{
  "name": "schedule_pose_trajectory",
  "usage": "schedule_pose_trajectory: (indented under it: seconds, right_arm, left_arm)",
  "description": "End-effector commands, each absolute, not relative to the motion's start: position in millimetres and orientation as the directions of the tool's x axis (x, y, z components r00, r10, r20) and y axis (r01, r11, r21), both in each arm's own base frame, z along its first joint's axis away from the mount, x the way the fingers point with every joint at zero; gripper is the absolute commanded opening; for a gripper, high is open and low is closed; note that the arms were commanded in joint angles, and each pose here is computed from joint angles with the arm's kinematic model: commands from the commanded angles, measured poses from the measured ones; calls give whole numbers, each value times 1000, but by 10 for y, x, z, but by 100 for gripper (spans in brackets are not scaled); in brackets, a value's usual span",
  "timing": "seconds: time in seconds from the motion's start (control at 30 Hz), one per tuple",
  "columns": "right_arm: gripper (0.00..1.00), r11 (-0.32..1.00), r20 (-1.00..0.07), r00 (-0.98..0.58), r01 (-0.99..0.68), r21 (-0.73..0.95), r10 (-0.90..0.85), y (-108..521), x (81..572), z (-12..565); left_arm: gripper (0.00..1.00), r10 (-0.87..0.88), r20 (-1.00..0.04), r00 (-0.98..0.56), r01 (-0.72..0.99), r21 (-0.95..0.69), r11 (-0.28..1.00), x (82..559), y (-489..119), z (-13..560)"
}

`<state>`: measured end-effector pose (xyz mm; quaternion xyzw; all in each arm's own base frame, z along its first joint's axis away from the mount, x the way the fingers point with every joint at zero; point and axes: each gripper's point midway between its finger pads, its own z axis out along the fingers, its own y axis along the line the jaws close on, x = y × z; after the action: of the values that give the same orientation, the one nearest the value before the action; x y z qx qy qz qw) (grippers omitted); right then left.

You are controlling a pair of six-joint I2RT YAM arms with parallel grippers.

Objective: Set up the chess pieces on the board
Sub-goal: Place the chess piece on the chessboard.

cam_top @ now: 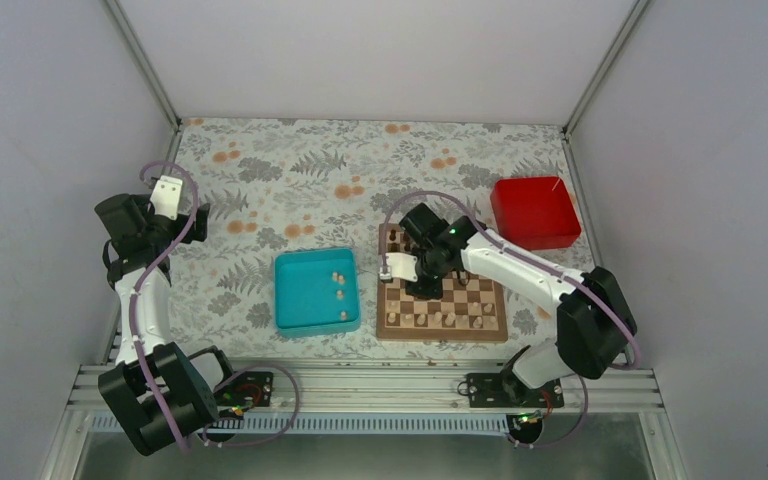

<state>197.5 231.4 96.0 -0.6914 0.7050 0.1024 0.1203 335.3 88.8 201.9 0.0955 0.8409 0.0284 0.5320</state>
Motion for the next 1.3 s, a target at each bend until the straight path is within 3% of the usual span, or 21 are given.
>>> schedule_pose_trajectory:
  seconds: [0.0,0.87,1.27]
  right_arm:
    - [6,26,-329,-27,-1000,9,-944,2353,1919,788]
    - [9,15,-275,-52,-991,136,-960,2346,1778,489]
    - [39,-22,-329,10,-999,31,-944,2613,2041,1095]
  left_arm:
    - [100,206,-902,-380,109,178,978,3365,932,2167]
    - [100,203,-896,-394,120,169,978,3390,934,2087]
    - [100,204,-898,-390,127,167,978,3387,920,2084]
